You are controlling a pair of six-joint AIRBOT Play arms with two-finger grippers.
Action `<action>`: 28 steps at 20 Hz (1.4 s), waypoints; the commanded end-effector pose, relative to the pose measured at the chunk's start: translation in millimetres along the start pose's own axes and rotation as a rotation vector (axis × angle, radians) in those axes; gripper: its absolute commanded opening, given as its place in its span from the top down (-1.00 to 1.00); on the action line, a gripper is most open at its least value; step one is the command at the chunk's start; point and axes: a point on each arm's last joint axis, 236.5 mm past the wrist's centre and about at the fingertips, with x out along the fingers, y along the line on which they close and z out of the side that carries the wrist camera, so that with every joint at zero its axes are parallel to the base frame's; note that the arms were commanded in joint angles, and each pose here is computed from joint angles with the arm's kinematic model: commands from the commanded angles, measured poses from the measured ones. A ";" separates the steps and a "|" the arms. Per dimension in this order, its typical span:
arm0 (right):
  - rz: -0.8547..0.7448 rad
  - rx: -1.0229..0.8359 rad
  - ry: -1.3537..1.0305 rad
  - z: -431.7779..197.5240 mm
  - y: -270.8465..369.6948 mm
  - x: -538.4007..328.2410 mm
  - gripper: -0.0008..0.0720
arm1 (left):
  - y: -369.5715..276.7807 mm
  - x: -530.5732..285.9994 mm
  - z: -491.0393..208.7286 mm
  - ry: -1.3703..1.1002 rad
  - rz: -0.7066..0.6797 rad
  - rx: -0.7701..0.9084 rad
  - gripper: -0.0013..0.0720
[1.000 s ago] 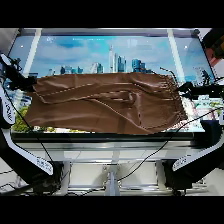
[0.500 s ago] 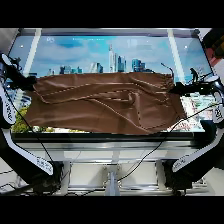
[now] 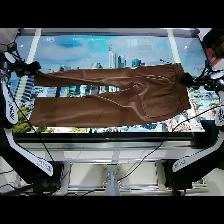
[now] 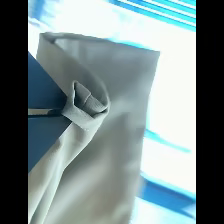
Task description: Fold the clothes and pants, and hang the long-sleeved shirts on hangers.
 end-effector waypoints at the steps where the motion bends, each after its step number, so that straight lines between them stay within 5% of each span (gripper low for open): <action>1: -0.058 0.032 -0.044 12.5 -17.9 -11.7 0.92 | -27.6 4.0 28.4 -0.131 -0.044 -0.016 0.89; 12: -0.151 0.120 0.058 -16.8 -42.8 -32.6 0.92 | 19.3 9.4 -82.2 0.334 0.112 0.067 0.89; 25: -0.184 0.157 -0.057 -36.6 -31.8 -79.3 0.92 | -3.5 12.0 -11.5 0.060 0.086 0.095 0.90; 28: -0.172 0.162 0.013 -52.9 -27.6 -78.2 0.92 | -3.5 22.3 -45.6 0.190 0.092 0.097 0.89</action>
